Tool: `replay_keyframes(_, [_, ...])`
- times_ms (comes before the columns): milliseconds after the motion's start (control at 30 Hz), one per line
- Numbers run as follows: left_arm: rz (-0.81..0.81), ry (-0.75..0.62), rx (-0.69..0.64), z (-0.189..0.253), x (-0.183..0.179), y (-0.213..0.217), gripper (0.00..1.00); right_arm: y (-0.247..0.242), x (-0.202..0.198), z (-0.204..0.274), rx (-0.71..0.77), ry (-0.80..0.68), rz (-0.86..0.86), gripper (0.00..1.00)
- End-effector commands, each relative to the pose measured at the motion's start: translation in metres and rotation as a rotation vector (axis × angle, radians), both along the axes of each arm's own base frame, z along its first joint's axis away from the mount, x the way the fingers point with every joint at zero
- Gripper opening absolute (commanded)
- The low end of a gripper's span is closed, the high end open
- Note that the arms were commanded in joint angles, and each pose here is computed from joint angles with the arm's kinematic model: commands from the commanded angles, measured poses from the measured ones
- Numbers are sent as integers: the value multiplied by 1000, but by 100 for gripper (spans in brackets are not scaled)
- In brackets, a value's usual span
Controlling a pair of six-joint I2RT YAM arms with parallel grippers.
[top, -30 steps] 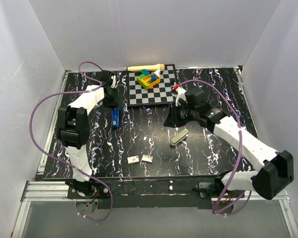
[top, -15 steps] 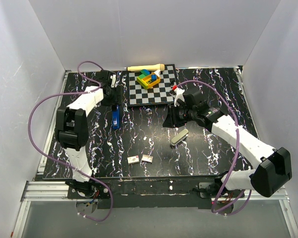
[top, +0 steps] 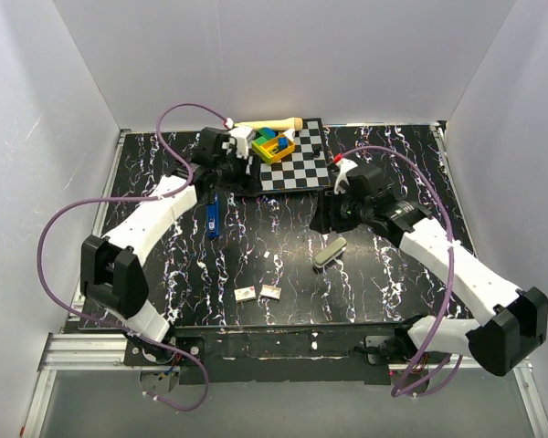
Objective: Unload the staples from the stapler
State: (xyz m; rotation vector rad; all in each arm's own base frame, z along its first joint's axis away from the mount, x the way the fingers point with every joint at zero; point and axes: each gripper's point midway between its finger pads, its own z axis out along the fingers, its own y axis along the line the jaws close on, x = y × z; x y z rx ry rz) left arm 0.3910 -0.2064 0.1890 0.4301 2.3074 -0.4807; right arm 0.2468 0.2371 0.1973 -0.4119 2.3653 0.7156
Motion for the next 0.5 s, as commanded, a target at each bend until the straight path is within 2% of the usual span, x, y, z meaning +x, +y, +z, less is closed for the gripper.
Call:
replay_keyframes(0, [-153, -84, -107, 36, -30, -42, 67, -36, 8, 19, -31, -53, -158, 60])
replay_keyframes(267, [-302, -119, -180, 52, -63, -98, 69, -90, 8, 16, -117, -38, -387, 66])
replay_keyframes(467, [-437, -104, -175, 41, -85, -146, 71, -125, 3, 22, -149, -51, -531, 70])
